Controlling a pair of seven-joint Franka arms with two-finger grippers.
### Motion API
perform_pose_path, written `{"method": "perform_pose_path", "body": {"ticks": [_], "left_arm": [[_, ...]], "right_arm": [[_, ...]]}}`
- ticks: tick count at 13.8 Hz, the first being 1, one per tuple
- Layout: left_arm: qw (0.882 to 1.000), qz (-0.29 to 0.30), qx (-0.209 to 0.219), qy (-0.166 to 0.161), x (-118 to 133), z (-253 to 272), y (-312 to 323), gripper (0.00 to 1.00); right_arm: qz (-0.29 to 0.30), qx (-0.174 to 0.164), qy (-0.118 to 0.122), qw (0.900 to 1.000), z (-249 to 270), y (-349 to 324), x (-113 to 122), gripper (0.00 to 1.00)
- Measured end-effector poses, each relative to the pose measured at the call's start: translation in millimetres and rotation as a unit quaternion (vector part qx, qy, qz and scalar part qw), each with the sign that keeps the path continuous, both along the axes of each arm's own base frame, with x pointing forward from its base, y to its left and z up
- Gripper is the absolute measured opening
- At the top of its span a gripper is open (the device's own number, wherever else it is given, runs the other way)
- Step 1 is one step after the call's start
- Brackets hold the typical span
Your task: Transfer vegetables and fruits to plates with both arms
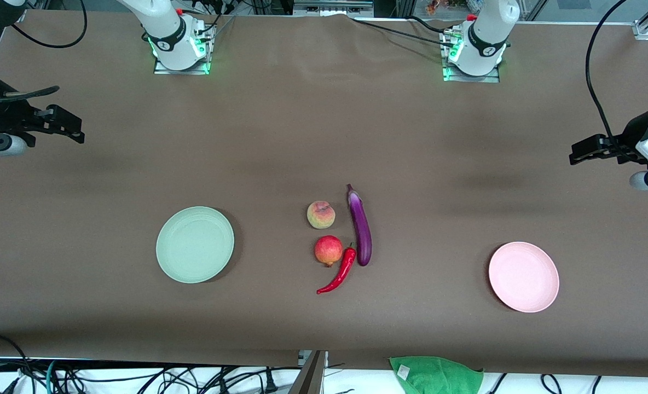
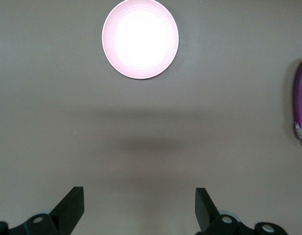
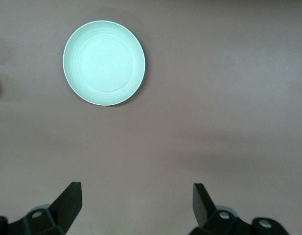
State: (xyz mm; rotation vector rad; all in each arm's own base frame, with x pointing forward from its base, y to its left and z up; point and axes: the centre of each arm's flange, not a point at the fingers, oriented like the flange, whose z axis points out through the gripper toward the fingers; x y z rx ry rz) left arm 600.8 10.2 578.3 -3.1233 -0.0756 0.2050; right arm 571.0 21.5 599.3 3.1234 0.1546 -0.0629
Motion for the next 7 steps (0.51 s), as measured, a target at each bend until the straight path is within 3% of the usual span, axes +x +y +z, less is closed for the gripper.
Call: {"method": "perform_pose_path", "body": {"ticks": [7], "left_arm": [[0.999, -0.033, -0.005, 0.012, 4.8, -13.5, -39.8, 1.0]], "right_arm": [[0.0, 0.0, 0.0, 1.0, -0.4, -0.1, 0.0, 1.0]]}}
